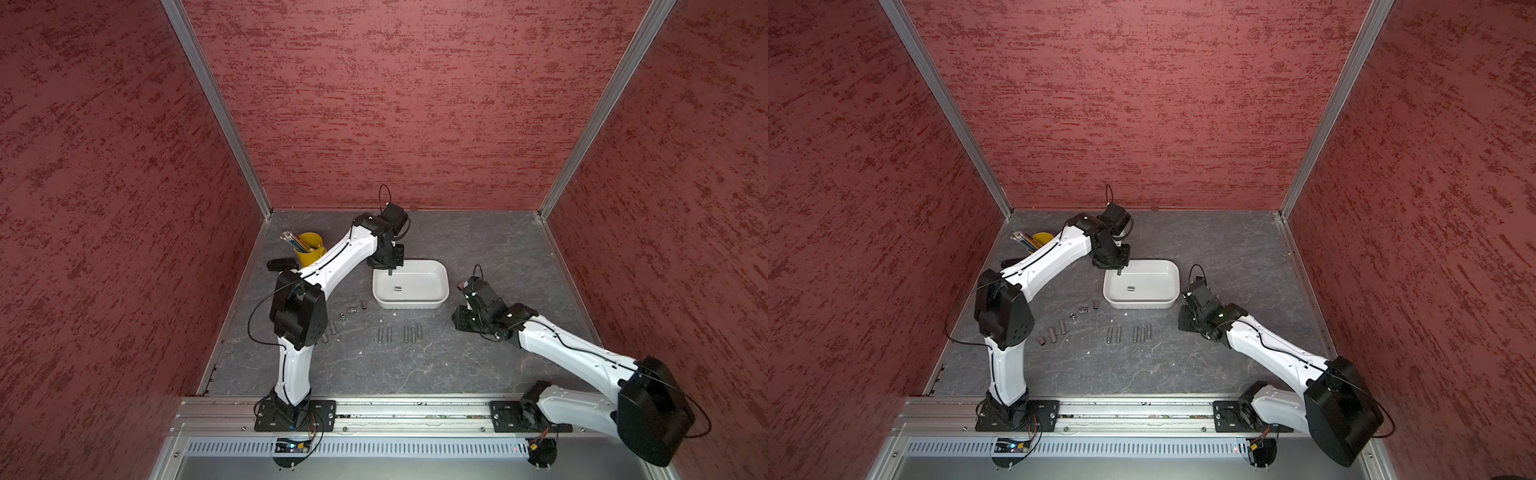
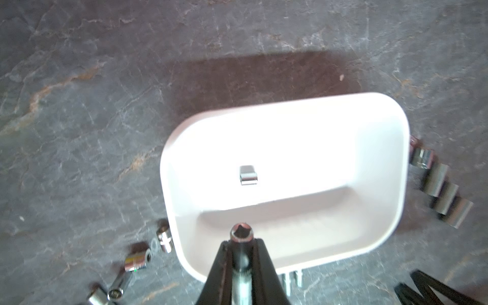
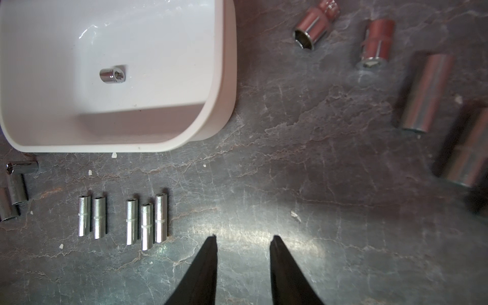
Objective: Take out the socket from the storage box
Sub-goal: Place the socket head at the center of the board, then pick up the socket head from the storage box.
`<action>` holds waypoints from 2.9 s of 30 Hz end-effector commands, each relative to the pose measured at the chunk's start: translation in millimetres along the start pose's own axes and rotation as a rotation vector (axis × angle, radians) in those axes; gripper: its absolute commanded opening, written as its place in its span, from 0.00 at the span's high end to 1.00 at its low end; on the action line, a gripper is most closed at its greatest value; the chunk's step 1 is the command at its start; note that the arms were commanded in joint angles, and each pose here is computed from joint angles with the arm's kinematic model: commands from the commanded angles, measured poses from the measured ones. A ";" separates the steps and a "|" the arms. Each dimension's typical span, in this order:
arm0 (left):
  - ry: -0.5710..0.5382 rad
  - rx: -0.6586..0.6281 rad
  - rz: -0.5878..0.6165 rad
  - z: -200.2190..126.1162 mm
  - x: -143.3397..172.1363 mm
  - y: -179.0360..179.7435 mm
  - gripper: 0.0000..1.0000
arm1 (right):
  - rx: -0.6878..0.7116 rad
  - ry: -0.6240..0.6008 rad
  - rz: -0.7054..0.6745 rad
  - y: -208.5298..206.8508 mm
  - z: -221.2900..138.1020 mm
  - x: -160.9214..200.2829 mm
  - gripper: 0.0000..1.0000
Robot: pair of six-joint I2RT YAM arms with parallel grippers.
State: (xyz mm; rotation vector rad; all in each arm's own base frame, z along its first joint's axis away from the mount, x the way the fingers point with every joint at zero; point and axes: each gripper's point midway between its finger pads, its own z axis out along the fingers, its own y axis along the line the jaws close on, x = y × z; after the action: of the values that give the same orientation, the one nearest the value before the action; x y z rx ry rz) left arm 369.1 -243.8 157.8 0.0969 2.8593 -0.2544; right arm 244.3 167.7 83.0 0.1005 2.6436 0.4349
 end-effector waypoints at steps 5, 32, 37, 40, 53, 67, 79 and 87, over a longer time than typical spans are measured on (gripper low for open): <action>0.035 0.012 -0.076 -4.9 62.5 -10.1 0.96 | -0.031 -0.006 0.002 4.9 2.0 -5.1 0.64; 0.143 -0.071 -0.084 87.7 166.3 -20.5 0.94 | -0.054 0.021 0.022 2.6 8.7 -3.3 0.64; 0.163 -0.084 -0.095 100.2 172.7 -15.8 0.93 | -0.059 0.029 0.024 3.4 10.2 -3.5 0.64; 0.167 -0.094 -0.095 104.0 175.3 -14.1 0.92 | -0.060 0.031 0.026 3.2 10.7 -3.4 0.64; 0.179 -0.113 -0.089 103.7 178.6 -11.1 0.77 | -0.063 0.037 0.029 3.4 12.2 -3.4 0.65; 0.104 -0.077 -0.076 60.0 164.4 -17.5 0.69 | -0.067 0.027 0.031 3.3 8.9 -4.7 0.64; -0.090 -0.025 -0.071 -34.1 139.3 23.2 0.66 | -0.125 -0.055 -0.144 38.7 -31.6 -50.7 0.61; -0.210 -0.013 -0.180 -88.5 133.2 106.2 0.63 | -0.176 -0.040 -0.273 86.6 -25.7 -99.1 0.59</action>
State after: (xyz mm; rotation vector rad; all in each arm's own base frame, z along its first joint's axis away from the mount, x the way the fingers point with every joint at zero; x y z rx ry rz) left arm 238.7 -140.8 192.5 -0.2271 2.6281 -0.3380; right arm 314.7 220.4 175.6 -0.1958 2.4976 0.5691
